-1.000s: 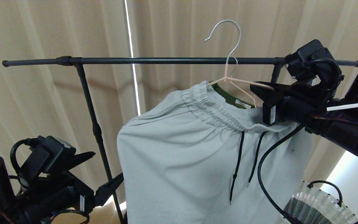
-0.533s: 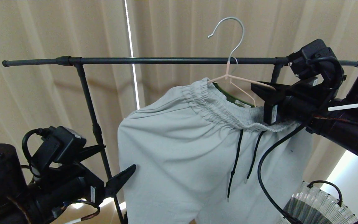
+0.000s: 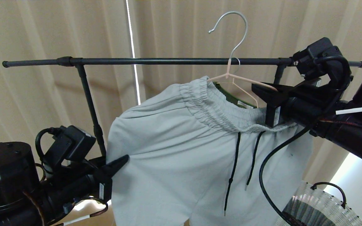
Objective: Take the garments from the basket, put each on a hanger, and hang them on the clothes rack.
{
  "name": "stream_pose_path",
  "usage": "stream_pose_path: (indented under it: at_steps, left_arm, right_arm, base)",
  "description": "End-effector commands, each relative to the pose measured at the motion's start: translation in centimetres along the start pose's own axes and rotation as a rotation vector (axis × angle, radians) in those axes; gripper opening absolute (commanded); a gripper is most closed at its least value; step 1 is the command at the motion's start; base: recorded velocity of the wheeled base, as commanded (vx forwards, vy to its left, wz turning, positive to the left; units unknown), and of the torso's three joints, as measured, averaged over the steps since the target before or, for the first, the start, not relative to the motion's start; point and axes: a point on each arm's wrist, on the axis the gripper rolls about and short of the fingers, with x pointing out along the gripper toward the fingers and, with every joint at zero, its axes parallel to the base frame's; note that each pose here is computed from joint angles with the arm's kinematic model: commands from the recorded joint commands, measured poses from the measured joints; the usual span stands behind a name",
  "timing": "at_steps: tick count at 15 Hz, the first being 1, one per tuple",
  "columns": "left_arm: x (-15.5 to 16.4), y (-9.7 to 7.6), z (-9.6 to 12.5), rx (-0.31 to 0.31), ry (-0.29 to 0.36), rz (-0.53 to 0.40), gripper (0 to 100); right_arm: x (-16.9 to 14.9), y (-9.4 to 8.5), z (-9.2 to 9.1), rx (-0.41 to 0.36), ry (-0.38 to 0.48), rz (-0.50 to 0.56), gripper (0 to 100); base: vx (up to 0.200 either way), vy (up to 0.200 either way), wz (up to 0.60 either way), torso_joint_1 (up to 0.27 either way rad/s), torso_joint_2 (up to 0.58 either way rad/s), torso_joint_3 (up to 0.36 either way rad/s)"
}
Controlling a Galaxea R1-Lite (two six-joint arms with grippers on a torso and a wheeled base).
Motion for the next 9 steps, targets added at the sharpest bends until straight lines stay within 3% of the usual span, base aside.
stream_pose_path:
  at_steps: [1, 3, 6, 7, 9]
  left_arm:
    - [-0.2, 2.2, -1.0, 0.024, 0.045, 0.108, 0]
    - [-0.8, 4.0, -2.1, 0.077, 0.097, 0.199, 0]
    - [-1.2, 4.2, -2.3, 0.086, 0.103, 0.209, 0]
    - [-1.2, 4.1, -2.2, 0.087, 0.095, 0.204, 100]
    - [-1.1, 3.7, -2.0, 0.08, 0.085, 0.182, 100]
  right_arm:
    - [0.1, -0.6, -0.1, -0.001, 0.006, -0.025, 0]
    - [0.1, -1.0, -0.3, -0.002, 0.011, -0.043, 0]
    - [0.1, -1.1, -0.3, -0.003, 0.012, -0.046, 0]
    - [0.1, -1.1, -0.3, -0.003, 0.012, -0.044, 0]
    - [0.1, -1.1, -0.3, -0.003, 0.014, -0.045, 0]
  base:
    - [0.0, 0.0, 0.0, 0.0, 0.0, 0.0]
    - [0.0, 0.0, 0.0, 0.0, 0.0, 0.0]
    - [0.0, 0.0, 0.0, 0.0, 0.0, 0.0]
    - [0.0, 0.0, 0.0, 0.0, 0.0, 0.0]
    - [0.0, 0.0, 0.0, 0.0, 0.0, 0.0]
